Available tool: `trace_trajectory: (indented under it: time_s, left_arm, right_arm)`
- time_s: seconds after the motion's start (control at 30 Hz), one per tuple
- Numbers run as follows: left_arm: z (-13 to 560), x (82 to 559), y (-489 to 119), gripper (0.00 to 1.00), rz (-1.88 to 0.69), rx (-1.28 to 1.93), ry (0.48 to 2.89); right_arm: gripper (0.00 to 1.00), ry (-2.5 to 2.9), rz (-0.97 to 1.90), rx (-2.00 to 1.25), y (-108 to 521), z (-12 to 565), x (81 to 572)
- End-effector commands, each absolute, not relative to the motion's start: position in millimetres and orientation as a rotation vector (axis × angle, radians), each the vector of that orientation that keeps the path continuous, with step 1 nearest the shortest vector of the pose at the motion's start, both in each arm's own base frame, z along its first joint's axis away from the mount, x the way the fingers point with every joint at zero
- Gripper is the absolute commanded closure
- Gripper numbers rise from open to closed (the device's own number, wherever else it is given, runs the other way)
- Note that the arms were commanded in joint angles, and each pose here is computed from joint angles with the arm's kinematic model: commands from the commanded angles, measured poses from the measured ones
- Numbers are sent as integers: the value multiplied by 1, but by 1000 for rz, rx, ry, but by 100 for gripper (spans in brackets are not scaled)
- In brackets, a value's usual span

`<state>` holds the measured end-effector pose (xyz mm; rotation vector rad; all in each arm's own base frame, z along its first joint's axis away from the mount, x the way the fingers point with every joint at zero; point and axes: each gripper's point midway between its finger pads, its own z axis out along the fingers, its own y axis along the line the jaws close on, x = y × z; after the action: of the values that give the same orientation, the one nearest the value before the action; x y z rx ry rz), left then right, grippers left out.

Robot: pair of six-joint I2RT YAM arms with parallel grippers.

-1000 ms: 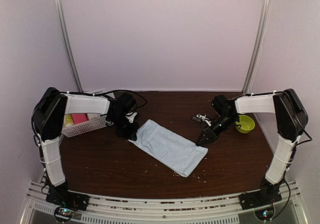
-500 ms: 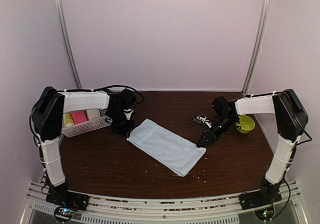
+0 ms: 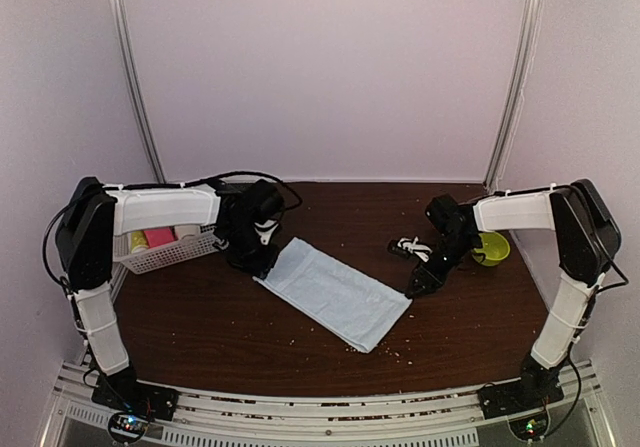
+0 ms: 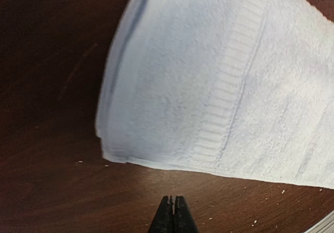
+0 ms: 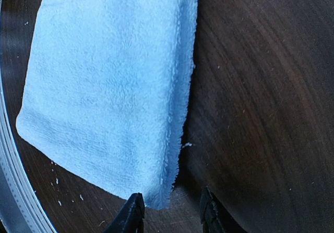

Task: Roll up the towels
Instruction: Rotate the towel at the center of the board.

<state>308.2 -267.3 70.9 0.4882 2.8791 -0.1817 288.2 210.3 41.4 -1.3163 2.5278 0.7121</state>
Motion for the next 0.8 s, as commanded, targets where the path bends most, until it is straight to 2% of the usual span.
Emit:
trace_trajectory:
  time_s: [0.0, 0.3, 0.53, 0.7, 0.77]
  left_arm:
    - [43, 280, -304, 100, -389, 565, 2907]
    - [18, 324, -338, 100, -325, 644, 2854]
    - [17, 392, -372, 100, -300, 712, 2760]
    - [26, 428, -364, 100, -291, 677, 2732]
    - [34, 429, -350, 95, -250, 662, 2731]
  right_arm:
    - [62, 2569, 667, -1452, 194, 32, 265]
    - [62, 2602, 877, -1522, 203, 29, 225]
    - [62, 2567, 1027, -1504, 220, 38, 209]
    - [62, 2526, 1107, -1499, 239, 56, 210]
    - [62, 2523, 1051, -1460, 238, 64, 220]
